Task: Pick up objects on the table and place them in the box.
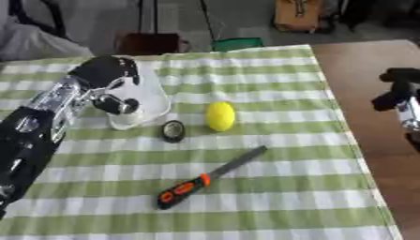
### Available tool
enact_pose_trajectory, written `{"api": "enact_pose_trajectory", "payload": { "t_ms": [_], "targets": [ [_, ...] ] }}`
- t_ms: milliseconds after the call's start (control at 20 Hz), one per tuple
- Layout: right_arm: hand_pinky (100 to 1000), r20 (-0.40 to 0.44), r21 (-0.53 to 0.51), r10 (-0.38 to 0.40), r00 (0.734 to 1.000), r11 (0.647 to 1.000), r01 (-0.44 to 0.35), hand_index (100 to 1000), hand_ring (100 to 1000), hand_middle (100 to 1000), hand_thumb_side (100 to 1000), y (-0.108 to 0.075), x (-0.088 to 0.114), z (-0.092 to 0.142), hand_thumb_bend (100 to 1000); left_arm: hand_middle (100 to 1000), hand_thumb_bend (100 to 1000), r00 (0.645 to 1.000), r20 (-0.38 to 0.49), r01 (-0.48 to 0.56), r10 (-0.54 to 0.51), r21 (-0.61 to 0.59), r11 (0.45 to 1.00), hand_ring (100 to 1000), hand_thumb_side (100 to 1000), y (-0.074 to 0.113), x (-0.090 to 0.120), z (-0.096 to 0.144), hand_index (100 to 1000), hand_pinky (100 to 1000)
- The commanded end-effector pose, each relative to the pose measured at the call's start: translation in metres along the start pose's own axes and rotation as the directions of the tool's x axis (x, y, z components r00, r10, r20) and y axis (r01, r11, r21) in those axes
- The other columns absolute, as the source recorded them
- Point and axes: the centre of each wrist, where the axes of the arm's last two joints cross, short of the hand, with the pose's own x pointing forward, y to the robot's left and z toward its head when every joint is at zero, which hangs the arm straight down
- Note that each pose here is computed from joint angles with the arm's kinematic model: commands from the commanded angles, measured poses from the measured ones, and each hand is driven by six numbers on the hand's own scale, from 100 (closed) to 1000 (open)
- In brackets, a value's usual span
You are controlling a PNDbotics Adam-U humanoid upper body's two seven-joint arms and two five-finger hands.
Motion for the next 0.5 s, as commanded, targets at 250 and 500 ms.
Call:
{"api": "enact_pose_trajectory", "payload": {
  "t_ms": [250, 500],
  "targets": [
    [582, 0.030, -0.002, 0.013, 0.999, 1.000, -0.013, 774, 577, 708, 621, -0.005, 0.008, -0.003, 192, 731, 326, 0.989, -0.116, -0.056, 0.088, 0.261, 0.964, 729, 262, 0.065, -0.038, 0.013, 760, 715],
    [583, 0.027, -0.009, 0.018, 0.999, 1.000, -0.018, 774, 577, 709, 619, -0.006, 0.007, -0.001, 196, 685, 357, 0.967, -0.063, -0.186, 0.246, 0.480, 0.857, 696, 436, 0.107, -0.046, 0.040, 753, 628]
  ]
}}
